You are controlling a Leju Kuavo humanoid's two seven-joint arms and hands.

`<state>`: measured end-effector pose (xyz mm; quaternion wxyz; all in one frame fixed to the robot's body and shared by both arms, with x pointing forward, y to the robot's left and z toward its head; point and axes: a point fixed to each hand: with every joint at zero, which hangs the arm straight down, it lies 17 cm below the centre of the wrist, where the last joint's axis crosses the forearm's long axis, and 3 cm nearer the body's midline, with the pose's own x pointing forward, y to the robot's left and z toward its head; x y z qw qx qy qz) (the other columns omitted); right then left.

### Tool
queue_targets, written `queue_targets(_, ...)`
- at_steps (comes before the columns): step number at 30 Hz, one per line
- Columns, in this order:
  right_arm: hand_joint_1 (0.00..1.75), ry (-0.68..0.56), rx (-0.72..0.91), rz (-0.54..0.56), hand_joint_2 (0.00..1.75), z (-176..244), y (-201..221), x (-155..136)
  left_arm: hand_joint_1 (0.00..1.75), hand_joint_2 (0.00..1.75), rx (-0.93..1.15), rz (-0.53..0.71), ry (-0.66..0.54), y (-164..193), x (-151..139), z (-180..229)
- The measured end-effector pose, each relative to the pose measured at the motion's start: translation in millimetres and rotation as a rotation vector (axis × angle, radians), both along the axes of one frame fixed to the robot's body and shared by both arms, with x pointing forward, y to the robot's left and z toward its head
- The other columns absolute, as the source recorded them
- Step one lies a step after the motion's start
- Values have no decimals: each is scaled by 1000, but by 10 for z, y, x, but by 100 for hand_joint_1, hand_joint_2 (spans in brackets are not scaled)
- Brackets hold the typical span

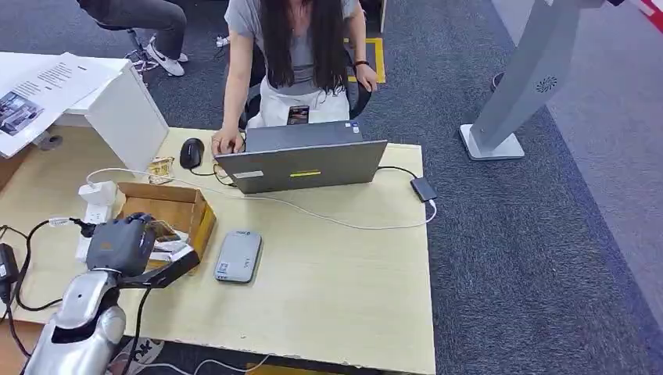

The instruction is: Pass the card to the sensor for recognition and then transmit it.

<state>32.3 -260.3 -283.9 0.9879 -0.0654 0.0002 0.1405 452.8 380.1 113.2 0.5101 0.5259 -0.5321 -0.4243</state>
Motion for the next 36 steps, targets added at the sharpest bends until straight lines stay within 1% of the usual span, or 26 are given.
queue_targets(5, 0, 0, 0, 2, 175, 0, -1, -1, 175, 175, 3, -19, -35, -88, 103, 167)
queue_targets(28, 0, -2, 0, -2, 175, 0, -1, 0, 175, 175, 4, -27, -42, -128, 124, 194)
queue_targets(36, 0, -5, 1, 2, 175, 0, -1, 9, 175, 175, 9, -46, -107, -217, 282, 518)
